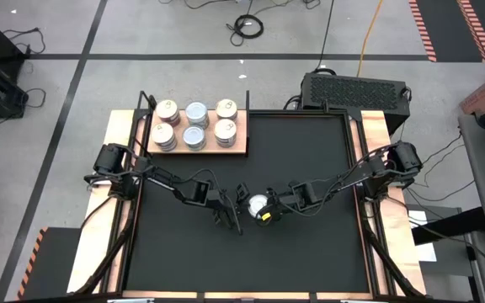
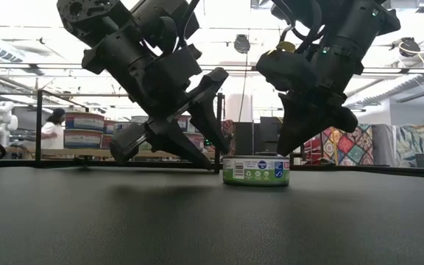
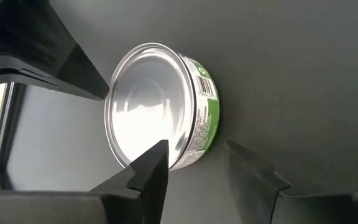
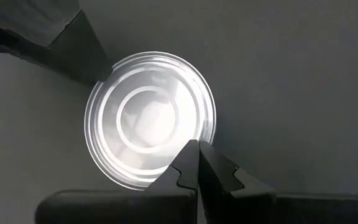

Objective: Stack canned seafood by type on shelf
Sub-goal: Stack the green tuna can on top of the other green tuna cans on the shelf

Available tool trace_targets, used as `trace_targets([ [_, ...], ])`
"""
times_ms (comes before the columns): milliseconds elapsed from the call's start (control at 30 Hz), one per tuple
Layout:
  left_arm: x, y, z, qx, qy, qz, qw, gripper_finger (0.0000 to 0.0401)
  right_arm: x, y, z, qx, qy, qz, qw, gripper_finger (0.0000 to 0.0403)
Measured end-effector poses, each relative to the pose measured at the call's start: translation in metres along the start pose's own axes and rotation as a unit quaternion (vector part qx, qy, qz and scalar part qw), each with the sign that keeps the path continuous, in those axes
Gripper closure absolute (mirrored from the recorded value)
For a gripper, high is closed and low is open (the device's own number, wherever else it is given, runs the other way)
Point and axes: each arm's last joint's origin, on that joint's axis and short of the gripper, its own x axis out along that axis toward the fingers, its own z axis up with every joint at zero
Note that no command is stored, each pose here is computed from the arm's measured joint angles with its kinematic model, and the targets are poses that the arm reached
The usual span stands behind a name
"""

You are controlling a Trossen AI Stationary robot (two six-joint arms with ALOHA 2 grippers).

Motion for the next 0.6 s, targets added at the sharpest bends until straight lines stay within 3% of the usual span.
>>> trace_targets([
  [600,0.019,0.000,0.010,0.047,0.024,0.011,0.999,0.0272,-0.001,0.000,-0.002,-0.016,0.001,-0.001,1.000,0.0403],
])
